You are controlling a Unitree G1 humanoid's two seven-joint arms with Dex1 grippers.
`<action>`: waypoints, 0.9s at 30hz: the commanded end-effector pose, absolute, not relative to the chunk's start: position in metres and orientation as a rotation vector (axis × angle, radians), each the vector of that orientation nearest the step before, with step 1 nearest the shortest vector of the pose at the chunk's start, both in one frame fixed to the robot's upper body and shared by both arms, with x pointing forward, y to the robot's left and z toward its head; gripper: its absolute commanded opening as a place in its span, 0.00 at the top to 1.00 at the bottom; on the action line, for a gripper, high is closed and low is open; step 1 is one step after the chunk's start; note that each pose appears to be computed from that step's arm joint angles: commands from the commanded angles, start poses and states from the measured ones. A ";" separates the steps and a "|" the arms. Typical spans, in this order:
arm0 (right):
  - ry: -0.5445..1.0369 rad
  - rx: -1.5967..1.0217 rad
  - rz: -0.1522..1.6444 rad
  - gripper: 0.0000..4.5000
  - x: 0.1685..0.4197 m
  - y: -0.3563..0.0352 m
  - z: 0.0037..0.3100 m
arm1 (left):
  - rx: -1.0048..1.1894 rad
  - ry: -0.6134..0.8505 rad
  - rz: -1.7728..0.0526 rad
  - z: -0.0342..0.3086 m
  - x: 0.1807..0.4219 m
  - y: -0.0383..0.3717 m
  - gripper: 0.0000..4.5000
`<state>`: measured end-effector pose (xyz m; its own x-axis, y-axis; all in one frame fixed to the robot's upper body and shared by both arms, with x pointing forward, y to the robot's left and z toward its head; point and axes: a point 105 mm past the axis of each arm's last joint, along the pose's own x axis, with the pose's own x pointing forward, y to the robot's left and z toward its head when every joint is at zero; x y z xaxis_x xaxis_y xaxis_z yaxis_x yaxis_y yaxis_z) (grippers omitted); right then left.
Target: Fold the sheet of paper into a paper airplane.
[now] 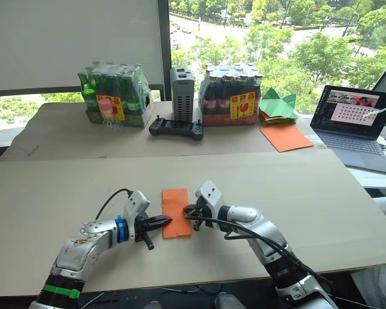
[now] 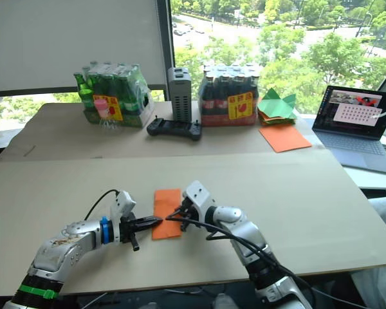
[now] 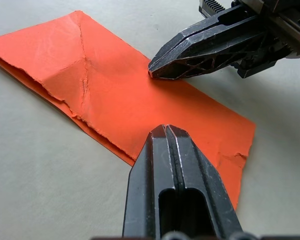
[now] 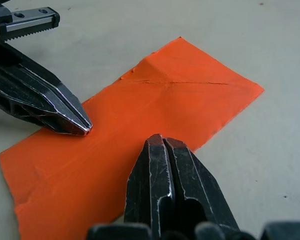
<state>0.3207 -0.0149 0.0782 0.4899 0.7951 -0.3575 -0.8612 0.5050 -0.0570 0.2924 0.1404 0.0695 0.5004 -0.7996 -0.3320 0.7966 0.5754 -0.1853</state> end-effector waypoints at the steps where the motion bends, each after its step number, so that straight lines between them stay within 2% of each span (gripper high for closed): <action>1: 0.404 -0.243 1.037 1.00 0.309 -0.020 0.057 | 0.003 0.446 -0.925 0.062 0.294 0.148 0.99; 27: 0.502 -0.314 1.238 1.00 0.270 -0.029 0.045 | 0.007 0.448 -0.913 0.062 0.295 0.151 0.99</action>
